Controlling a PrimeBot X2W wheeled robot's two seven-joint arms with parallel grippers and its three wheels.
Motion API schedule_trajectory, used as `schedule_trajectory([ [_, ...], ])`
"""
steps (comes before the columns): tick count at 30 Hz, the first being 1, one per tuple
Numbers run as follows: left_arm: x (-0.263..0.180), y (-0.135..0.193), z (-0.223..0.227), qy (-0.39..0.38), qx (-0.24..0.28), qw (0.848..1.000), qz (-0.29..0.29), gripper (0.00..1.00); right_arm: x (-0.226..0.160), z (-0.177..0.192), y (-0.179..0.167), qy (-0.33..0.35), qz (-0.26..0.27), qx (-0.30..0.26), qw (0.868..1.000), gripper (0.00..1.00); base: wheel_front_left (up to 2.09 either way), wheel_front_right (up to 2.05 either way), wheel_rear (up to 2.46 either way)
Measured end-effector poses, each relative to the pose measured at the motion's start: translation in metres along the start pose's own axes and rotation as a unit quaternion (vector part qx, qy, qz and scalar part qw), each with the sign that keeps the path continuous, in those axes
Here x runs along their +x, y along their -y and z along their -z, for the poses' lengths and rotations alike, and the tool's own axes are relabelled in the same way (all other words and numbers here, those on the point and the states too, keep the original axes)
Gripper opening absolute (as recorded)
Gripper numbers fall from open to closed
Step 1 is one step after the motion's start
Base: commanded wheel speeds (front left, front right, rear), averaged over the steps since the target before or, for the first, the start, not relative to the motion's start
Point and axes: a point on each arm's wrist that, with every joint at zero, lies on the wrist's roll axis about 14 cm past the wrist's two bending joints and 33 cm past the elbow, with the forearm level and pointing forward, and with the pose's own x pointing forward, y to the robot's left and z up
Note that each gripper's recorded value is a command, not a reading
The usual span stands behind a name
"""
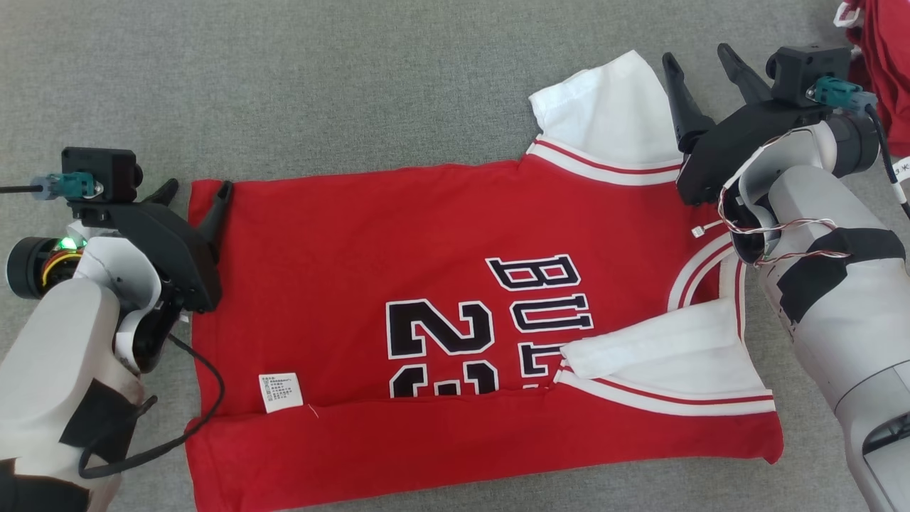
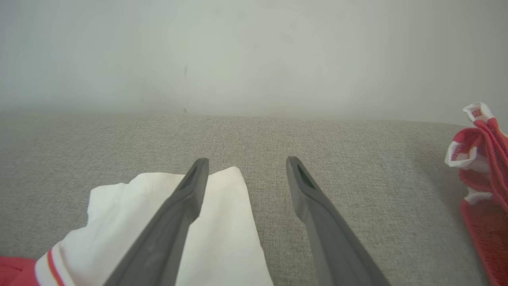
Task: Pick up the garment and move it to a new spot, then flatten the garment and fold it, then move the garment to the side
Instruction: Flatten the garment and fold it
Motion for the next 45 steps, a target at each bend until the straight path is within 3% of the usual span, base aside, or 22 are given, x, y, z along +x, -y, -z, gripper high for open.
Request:
schedule_trajectory([
  [1, 0.001, 0.001, 0.001, -0.004, -0.002, 1.0, 0.001, 1.0, 0.0, 0.002, 0.0, -0.006, 0.0, -0.004, 1.0, 1.0, 0.0, 0.0, 0.0],
  [3, 0.002, 0.0, 0.003, -0.013, -0.003, 1.0, 0.001, 0.18, 0.001, 0.007, 0.001, -0.019, 0.001, -0.006, 1.0, 1.0, 0.0, 0.0, 0.0],
  [4, 0.002, 0.0, 0.005, -0.017, -0.002, 1.0, 0.001, 0.0, 0.002, 0.007, 0.001, -0.022, 0.001, -0.009, 1.0, 1.0, 0.0, 0.0, 0.0],
  [13, 0.001, 0.0, 0.0, -0.005, -0.01, 1.0, 0.002, 0.0, 0.014, 0.009, -0.001, -0.064, -0.005, -0.026, 0.998, 1.0, 0.0, 0.0, 0.0],
  [23, -0.005, 0.011, -0.016, 0.045, 0.013, 0.999, 0.014, 0.0, 0.029, 0.024, -0.002, -0.123, -0.008, -0.042, 0.991, 1.0, 0.0, 0.0, 0.0],
  [35, -0.002, 0.011, -0.012, 0.054, 0.026, 0.998, 0.016, 0.0, 0.052, 0.049, -0.008, -0.182, -0.013, -0.05, 0.982, 1.0, 0.0, 0.0, 0.0],
  [36, -0.002, 0.011, -0.011, 0.054, 0.026, 0.998, 0.016, 0.0, 0.053, 0.05, -0.009, -0.189, -0.014, -0.049, 0.981, 0.36, 0.0, 0.0, 0.0],
  [37, -0.001, 0.01, -0.011, 0.054, 0.026, 0.998, 0.015, 0.0, 0.055, 0.051, -0.01, -0.193, -0.015, -0.05, 0.98, 0.0, 0.0, 0.0, 0.0],
  [45, 0.002, 0.013, -0.014, 0.062, 0.028, 0.998, 0.017, 0.0, 0.058, 0.036, -0.011, -0.163, -0.013, -0.044, 0.986, 0.0, 0.0, 0.0, 0.0],
])
